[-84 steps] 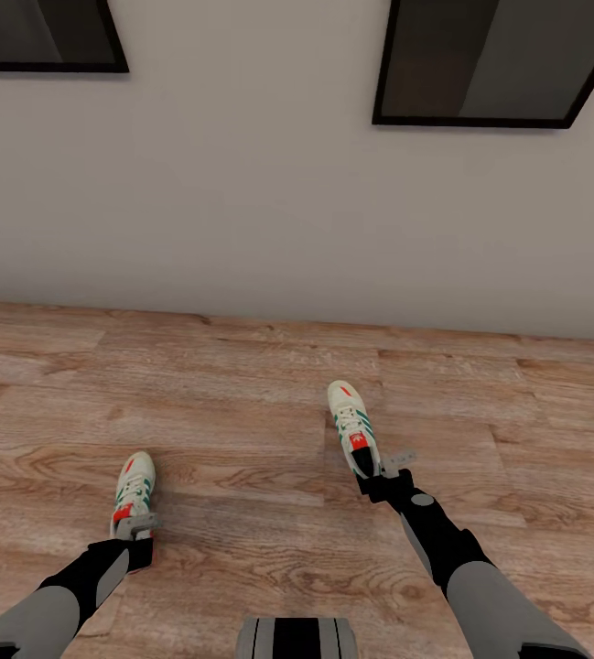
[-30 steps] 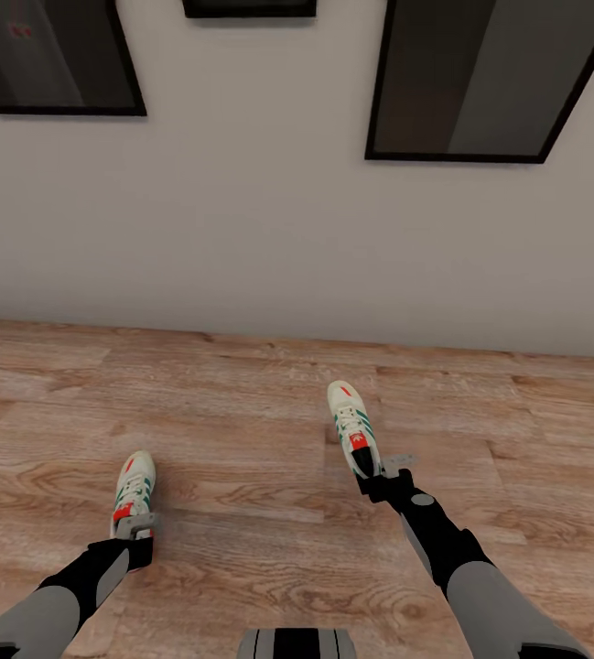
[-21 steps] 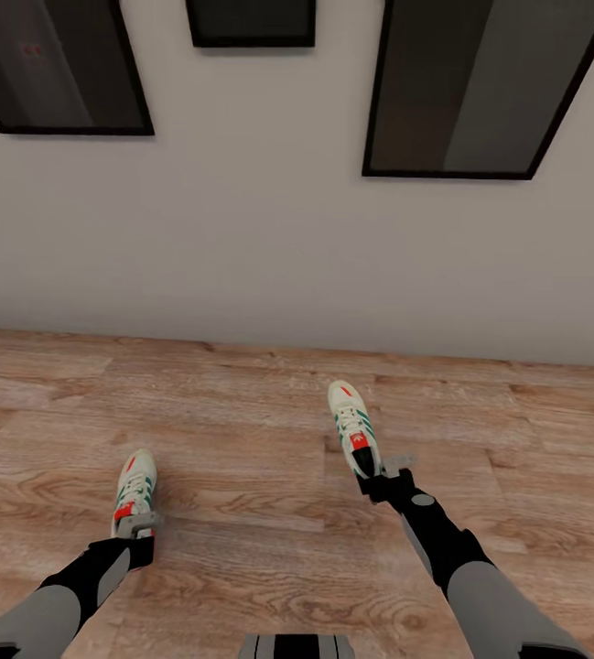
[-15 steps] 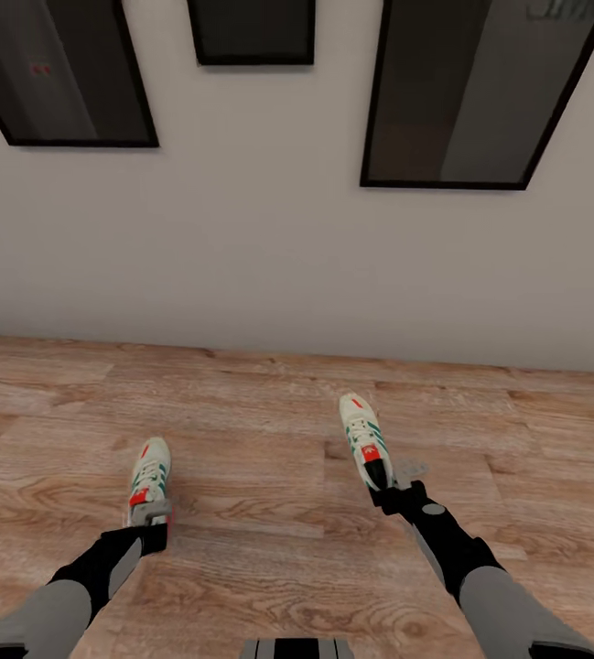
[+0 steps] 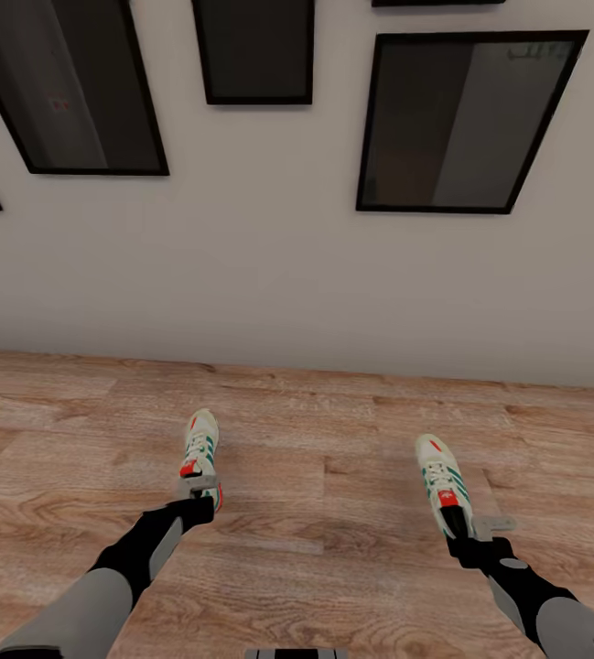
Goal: Pick up the two gym shoes and the two sandals from the corridor floor and place them onto the hallstand (shoe rack) in the corridor, making sure they are on the rack and not on the floor. Arrange them so the two gym shoes are next to each other and the two sandals are next to each other.
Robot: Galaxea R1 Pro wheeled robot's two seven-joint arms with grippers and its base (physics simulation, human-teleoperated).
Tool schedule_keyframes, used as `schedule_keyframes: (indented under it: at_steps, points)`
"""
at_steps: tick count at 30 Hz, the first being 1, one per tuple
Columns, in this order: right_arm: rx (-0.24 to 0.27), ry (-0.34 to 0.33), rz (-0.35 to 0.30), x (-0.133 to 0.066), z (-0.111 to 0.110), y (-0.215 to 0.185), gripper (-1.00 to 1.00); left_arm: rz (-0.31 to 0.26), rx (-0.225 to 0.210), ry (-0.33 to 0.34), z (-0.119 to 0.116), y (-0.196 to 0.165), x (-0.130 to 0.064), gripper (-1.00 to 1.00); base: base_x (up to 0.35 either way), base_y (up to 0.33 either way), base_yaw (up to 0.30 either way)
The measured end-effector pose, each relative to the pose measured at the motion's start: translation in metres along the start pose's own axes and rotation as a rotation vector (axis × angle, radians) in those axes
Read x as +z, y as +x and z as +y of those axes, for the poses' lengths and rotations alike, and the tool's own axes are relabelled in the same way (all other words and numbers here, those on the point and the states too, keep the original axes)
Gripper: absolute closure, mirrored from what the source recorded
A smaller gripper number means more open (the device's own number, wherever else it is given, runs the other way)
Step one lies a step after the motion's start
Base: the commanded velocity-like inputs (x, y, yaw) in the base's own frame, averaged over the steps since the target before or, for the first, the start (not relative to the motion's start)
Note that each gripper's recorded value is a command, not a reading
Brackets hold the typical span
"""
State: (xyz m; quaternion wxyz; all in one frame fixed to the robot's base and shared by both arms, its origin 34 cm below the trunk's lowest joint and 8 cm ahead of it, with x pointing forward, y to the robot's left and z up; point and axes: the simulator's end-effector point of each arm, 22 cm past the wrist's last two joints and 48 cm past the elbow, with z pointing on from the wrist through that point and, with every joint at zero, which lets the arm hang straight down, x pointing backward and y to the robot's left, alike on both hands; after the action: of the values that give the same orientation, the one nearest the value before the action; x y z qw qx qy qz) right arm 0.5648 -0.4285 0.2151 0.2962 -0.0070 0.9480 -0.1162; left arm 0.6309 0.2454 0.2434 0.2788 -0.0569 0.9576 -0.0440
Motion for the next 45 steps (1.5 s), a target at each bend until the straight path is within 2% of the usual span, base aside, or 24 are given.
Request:
schedule_keyframes:
  at_steps: [3, 8, 23, 29, 33, 40, 45]
  points:
    - [0.026, 0.009, -0.005, -0.004, -0.004, 0.002, 1.00, -0.013, 0.015, 0.035, -0.014, -0.006, -0.004, 1.00, 0.000, 0.000, 0.000]
    - [0.042, 0.010, -0.042, -0.009, -0.004, -0.009, 1.00, -0.032, 0.031, 0.056, -0.022, -0.016, -0.012, 1.00, 0.000, 0.000, 0.000]
    - [0.061, 0.013, -0.111, -0.026, -0.008, -0.041, 1.00, -0.091, 0.058, 0.070, -0.032, -0.045, -0.035, 1.00, 0.000, 0.000, 0.000]
    - [0.066, 0.014, -0.135, -0.033, -0.011, -0.053, 1.00, -0.111, 0.101, 0.076, -0.039, -0.054, -0.044, 1.00, 0.000, 0.000, 0.000]
    - [0.066, 0.013, -0.135, -0.033, -0.010, -0.053, 1.00, -0.107, 0.122, 0.078, -0.042, -0.052, -0.044, 1.00, 0.000, 0.000, 0.000]
    - [0.066, 0.013, -0.135, -0.033, -0.010, -0.053, 1.00, -0.109, 0.130, 0.079, -0.043, -0.052, -0.044, 1.00, 0.000, 0.000, 0.000]
    - [0.071, 0.015, -0.155, -0.039, -0.013, -0.063, 1.00, -0.128, 0.132, 0.081, -0.045, -0.062, -0.052, 1.00, 0.000, 0.000, 0.000]
